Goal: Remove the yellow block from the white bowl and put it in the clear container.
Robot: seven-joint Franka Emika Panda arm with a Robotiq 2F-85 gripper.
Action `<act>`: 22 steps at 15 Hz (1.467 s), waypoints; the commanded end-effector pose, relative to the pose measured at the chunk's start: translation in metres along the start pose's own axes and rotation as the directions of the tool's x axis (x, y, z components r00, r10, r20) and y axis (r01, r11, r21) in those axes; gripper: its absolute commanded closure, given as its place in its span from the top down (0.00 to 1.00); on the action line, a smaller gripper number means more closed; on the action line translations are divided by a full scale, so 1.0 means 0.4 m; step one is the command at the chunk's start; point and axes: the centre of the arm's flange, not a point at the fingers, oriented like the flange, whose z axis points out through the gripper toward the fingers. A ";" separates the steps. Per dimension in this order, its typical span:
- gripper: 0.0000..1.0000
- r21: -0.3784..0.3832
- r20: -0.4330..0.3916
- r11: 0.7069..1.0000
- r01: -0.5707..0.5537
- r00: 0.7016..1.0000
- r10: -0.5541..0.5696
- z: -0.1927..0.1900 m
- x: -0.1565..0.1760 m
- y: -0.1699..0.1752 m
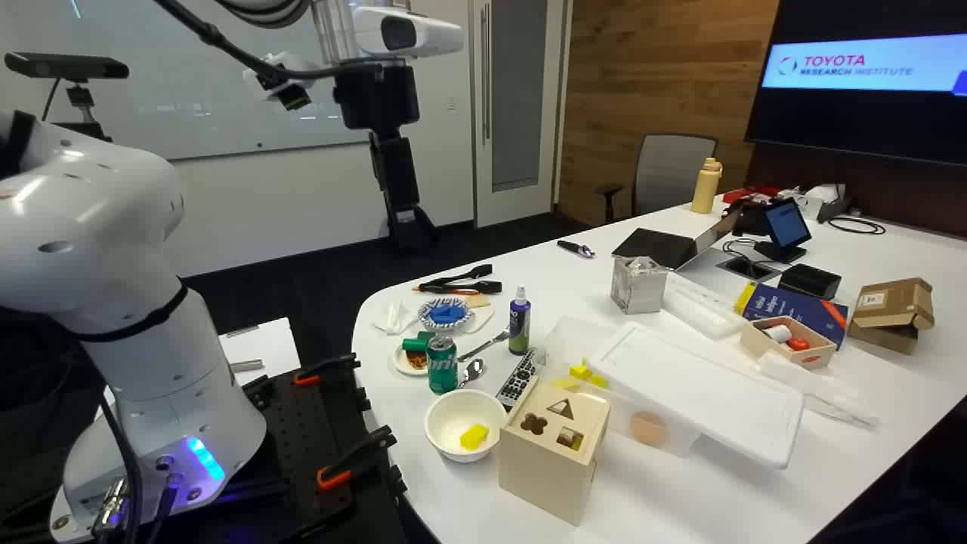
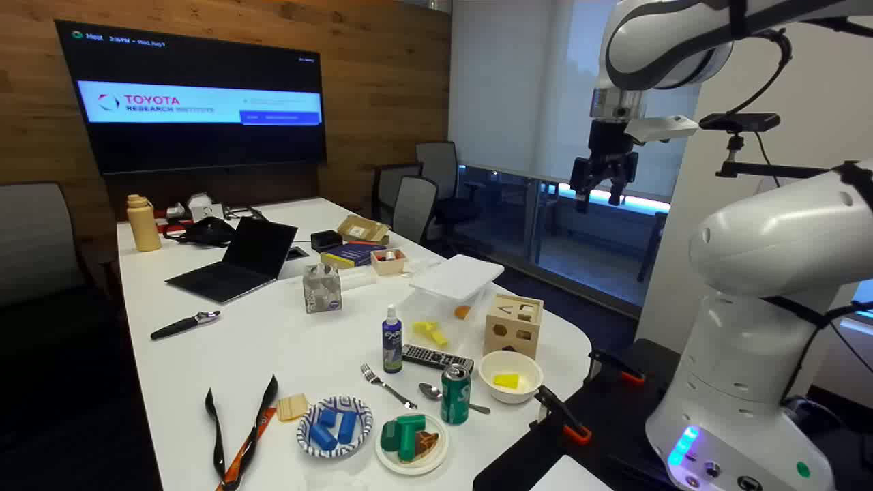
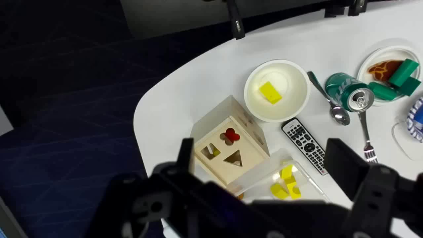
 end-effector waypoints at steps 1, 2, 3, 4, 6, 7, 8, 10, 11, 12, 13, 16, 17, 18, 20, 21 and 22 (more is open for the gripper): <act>1.00 0.000 0.000 1.000 0.000 1.000 0.000 0.000 0.000 0.000; 1.00 0.000 0.000 1.000 0.000 1.000 0.000 0.000 0.000 0.000; 1.00 0.013 -0.011 1.000 -0.005 1.000 0.005 0.036 0.027 -0.003; 1.00 0.029 -0.028 1.000 -0.001 1.000 0.002 0.070 0.049 -0.012; 1.00 0.042 -0.087 0.999 -0.004 0.996 0.008 0.126 0.096 -0.028; 1.00 0.002 -0.131 0.999 -0.032 0.991 0.032 0.170 0.123 -0.039; 1.00 0.008 -0.161 0.999 -0.035 0.986 0.036 0.201 0.147 -0.052; 1.00 0.046 -0.196 0.998 -0.051 0.979 0.059 0.269 0.187 -0.070; 1.00 0.066 -0.185 0.996 -0.053 0.981 0.065 0.303 0.202 -0.082; 1.00 0.087 -0.176 0.994 -0.061 0.981 0.075 0.343 0.215 -0.095; 1.00 0.106 -0.156 0.992 -0.070 0.984 0.086 0.389 0.224 -0.108; 1.00 0.154 -0.070 0.977 -0.150 0.984 0.162 0.540 0.216 -0.144; 1.00 0.160 -0.044 0.970 -0.184 0.980 0.193 0.581 0.208 -0.152; 1.00 0.173 -0.012 0.960 -0.220 0.974 0.225 0.621 0.196 -0.159; 1.00 0.175 0.040 0.941 -0.288 0.957 0.286 0.694 0.180 -0.169; 1.00 0.168 0.054 0.932 -0.321 0.947 0.316 0.731 0.171 -0.168; 1.00 0.165 0.064 0.923 -0.349 0.937 0.343 0.764 0.162 -0.170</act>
